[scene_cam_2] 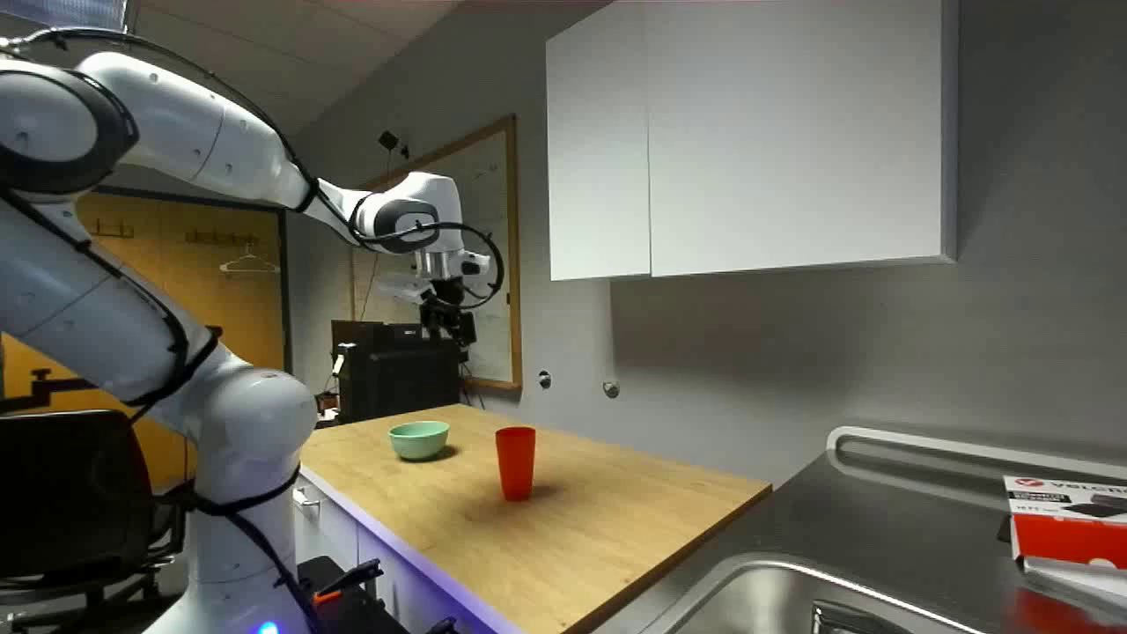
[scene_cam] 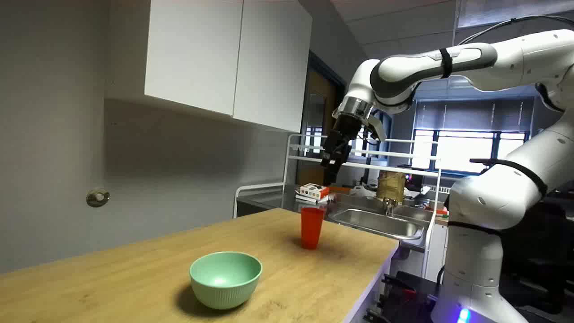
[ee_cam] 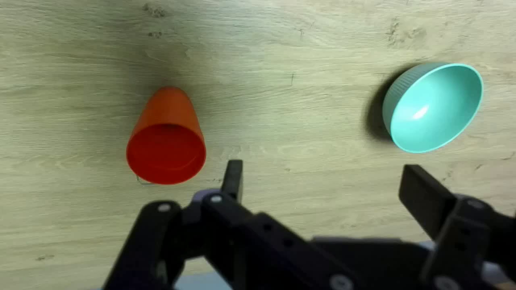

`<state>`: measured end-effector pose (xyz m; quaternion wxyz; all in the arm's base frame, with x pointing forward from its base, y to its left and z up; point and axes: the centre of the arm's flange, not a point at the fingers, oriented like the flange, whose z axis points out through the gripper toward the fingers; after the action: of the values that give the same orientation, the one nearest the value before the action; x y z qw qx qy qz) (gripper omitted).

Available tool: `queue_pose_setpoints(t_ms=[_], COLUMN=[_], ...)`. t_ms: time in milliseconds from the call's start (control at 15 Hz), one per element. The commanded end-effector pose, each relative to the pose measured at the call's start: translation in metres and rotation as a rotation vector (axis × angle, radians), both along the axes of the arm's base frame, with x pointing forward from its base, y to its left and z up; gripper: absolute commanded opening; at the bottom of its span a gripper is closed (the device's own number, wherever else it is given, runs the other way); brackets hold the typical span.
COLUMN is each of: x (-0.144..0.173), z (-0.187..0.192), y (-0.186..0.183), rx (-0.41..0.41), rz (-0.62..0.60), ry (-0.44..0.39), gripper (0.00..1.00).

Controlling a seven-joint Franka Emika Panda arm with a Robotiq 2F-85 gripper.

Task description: Pour the things in the cup into the bowl

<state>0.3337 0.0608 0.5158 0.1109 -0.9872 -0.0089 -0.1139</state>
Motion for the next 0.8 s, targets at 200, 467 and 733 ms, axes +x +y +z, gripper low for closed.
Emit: queue_pose_setpoints(t_ms=[200,467,733], x=[0.0000,0.0000,0.0037], z=[0.0001,0.0001,-0.0007], y=[0.0000,0.0000,-0.0010], rx=[0.000,0.000,0.000], rz=[0.000,0.000,-0.007], ry=[0.000,0.000,0.001], gripper=[1.00,1.00,1.00])
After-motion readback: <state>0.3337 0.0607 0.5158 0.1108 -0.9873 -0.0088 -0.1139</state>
